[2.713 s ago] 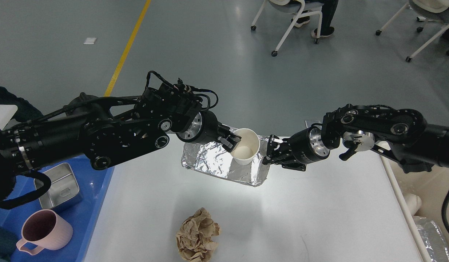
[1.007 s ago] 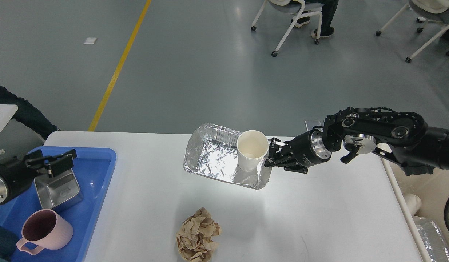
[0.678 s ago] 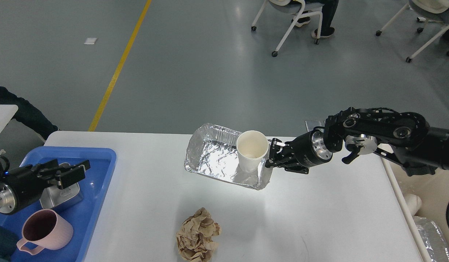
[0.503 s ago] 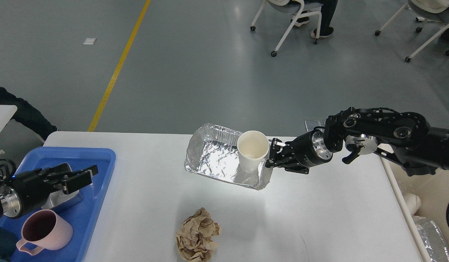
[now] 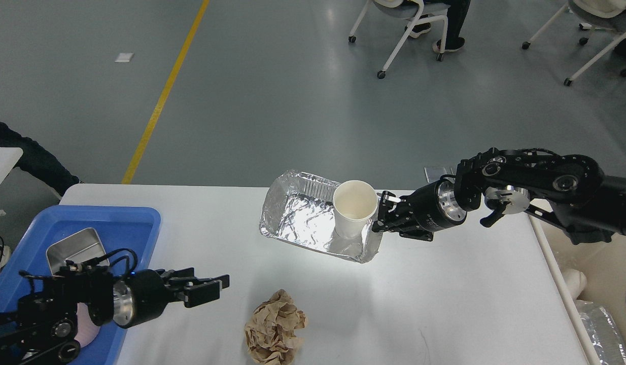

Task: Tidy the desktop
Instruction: 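Move the left gripper low across the table to the crumpled brown paper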

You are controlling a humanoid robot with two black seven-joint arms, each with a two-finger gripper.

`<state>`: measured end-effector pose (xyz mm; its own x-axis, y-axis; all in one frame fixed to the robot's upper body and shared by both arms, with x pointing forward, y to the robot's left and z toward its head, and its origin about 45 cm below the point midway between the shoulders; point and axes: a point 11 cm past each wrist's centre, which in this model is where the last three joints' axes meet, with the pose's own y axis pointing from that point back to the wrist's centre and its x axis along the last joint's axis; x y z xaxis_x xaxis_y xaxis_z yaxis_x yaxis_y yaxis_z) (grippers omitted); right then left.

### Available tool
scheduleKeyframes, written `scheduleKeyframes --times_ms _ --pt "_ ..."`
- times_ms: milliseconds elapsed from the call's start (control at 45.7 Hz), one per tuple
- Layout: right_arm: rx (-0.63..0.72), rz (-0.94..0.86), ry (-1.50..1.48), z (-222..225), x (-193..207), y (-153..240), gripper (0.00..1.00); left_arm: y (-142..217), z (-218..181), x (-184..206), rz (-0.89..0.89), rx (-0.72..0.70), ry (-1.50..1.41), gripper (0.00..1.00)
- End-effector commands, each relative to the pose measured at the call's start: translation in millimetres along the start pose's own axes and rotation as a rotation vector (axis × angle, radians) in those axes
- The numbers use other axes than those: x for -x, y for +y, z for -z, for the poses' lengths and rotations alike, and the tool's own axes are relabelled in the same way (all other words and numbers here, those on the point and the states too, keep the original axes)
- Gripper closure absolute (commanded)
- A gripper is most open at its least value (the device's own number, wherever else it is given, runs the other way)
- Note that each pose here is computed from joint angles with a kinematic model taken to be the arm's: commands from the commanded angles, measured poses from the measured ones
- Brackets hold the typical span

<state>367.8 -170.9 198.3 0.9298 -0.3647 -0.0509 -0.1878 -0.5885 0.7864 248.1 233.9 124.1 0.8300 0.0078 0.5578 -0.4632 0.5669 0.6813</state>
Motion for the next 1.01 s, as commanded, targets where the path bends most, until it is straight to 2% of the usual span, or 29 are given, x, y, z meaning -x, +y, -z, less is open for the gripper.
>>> scheduleKeyframes --times_ms 0,263,416,744,985 --pt "0.000 0.002 0.000 0 1 -1 1.00 -20 -5 24 0.069 -0.015 -0.040 0.03" --pt "-0.003 0.002 0.000 1 1 0 1.00 -45 -7 41 0.090 -0.021 -0.083 0.03" --pt "-0.010 0.004 0.001 3 1 0 1.00 -64 -24 44 0.046 0.008 -0.151 0.08" --pt "-0.012 0.005 0.001 4 2 0 1.00 -79 -57 48 0.037 0.098 -0.131 0.08" --pt "-0.013 0.005 0.005 5 2 0 1.00 -80 -61 53 0.044 0.122 -0.118 0.08"
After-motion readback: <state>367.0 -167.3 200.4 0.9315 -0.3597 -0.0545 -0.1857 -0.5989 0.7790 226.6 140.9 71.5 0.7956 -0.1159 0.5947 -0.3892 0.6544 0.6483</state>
